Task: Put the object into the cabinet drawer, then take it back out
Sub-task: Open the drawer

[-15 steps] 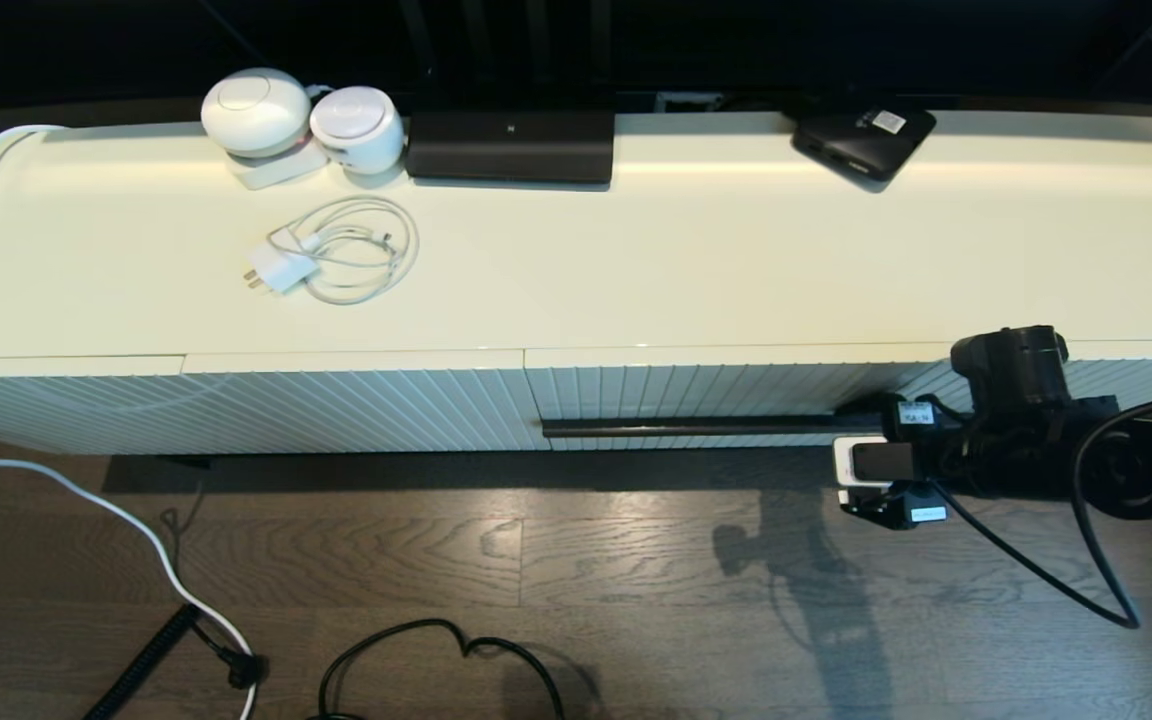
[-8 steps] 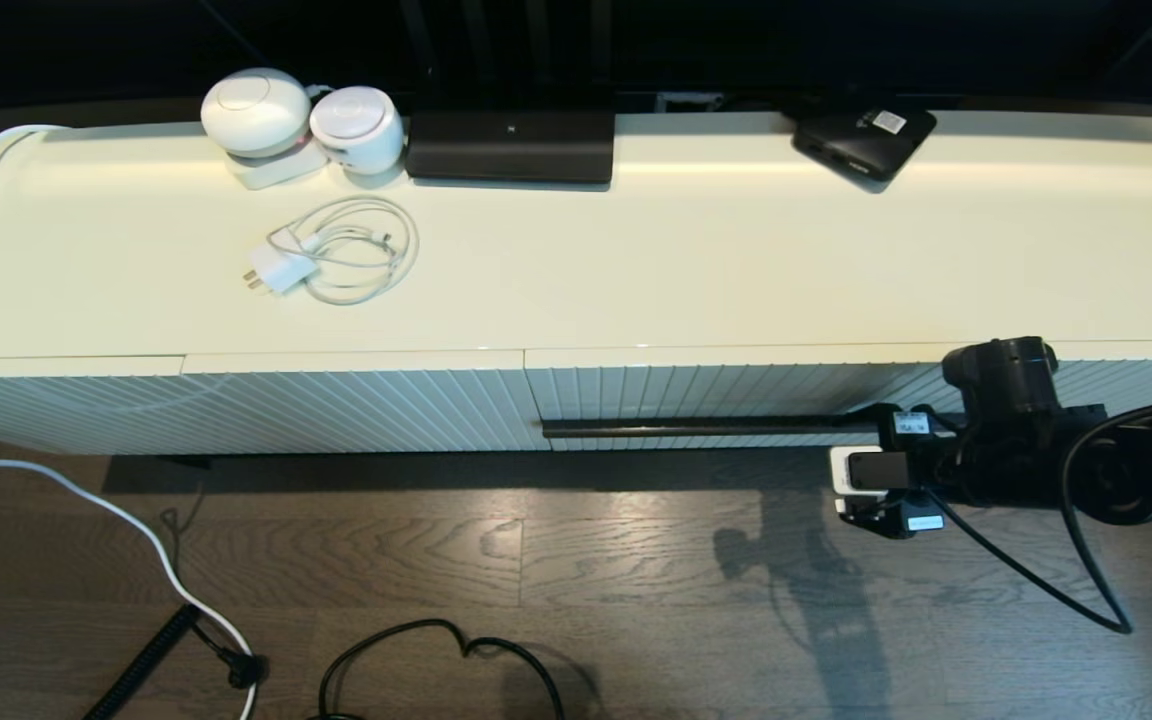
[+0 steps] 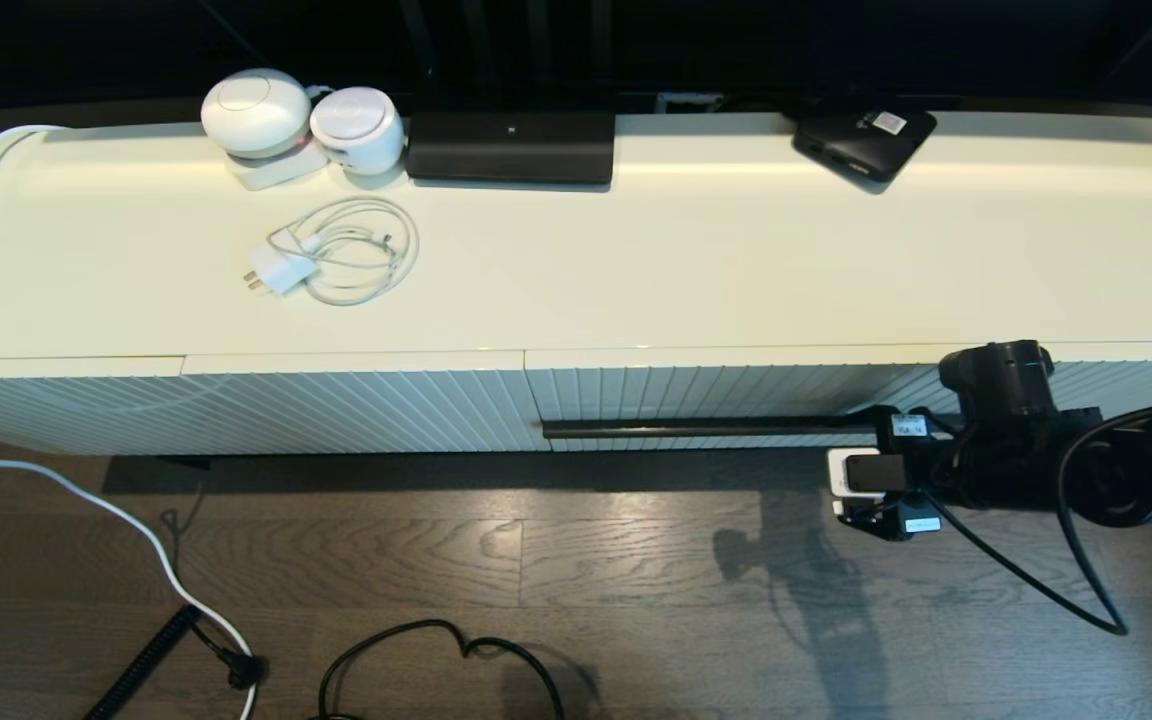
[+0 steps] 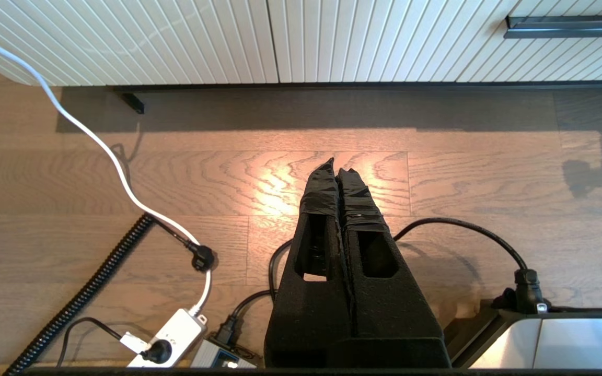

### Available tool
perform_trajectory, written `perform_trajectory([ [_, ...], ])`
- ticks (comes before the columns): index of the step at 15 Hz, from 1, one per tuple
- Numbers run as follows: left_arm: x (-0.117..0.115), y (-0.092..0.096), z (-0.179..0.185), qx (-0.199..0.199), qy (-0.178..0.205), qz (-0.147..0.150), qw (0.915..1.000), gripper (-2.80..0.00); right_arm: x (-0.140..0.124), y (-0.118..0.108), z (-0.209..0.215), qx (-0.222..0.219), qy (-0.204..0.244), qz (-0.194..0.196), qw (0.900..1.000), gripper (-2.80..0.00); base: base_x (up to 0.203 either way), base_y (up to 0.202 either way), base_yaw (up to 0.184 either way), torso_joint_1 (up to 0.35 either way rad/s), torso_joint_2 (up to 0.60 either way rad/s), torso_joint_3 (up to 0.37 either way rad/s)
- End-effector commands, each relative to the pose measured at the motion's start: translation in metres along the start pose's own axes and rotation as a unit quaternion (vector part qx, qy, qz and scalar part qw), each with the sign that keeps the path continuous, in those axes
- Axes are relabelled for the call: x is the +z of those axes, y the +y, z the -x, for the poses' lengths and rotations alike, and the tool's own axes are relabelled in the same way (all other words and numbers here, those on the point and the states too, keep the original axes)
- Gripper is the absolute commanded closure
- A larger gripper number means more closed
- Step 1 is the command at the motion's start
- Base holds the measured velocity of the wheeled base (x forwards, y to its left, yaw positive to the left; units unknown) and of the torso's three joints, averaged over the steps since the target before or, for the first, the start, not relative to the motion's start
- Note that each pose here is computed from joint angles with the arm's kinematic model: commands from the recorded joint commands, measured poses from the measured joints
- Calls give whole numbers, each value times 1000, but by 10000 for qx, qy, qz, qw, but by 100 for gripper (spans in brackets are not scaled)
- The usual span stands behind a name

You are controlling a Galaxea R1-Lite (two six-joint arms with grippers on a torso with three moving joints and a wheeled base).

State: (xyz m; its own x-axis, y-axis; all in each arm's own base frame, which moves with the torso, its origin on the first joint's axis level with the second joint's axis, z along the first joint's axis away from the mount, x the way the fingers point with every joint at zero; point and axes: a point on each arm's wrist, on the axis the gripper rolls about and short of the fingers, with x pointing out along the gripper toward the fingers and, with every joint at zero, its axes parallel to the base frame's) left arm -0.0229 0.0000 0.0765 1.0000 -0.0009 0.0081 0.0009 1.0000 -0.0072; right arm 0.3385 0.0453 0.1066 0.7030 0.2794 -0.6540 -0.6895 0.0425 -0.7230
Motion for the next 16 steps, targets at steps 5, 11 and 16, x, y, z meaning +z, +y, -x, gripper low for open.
perform_trajectory([
  [5,0,0,0,0,1,2,10000,0,0,15,5,236,10,-6,9997,-280,0,0,0,0,0,0],
  [11,0,0,0,-3,-5,2,10000,0,2,26,19,314,23,-26,9995,-280,0,0,0,0,0,0],
  [16,0,0,0,4,-6,2,10000,0,3,43,32,468,41,-59,9989,-280,0,0,0,0,0,0],
])
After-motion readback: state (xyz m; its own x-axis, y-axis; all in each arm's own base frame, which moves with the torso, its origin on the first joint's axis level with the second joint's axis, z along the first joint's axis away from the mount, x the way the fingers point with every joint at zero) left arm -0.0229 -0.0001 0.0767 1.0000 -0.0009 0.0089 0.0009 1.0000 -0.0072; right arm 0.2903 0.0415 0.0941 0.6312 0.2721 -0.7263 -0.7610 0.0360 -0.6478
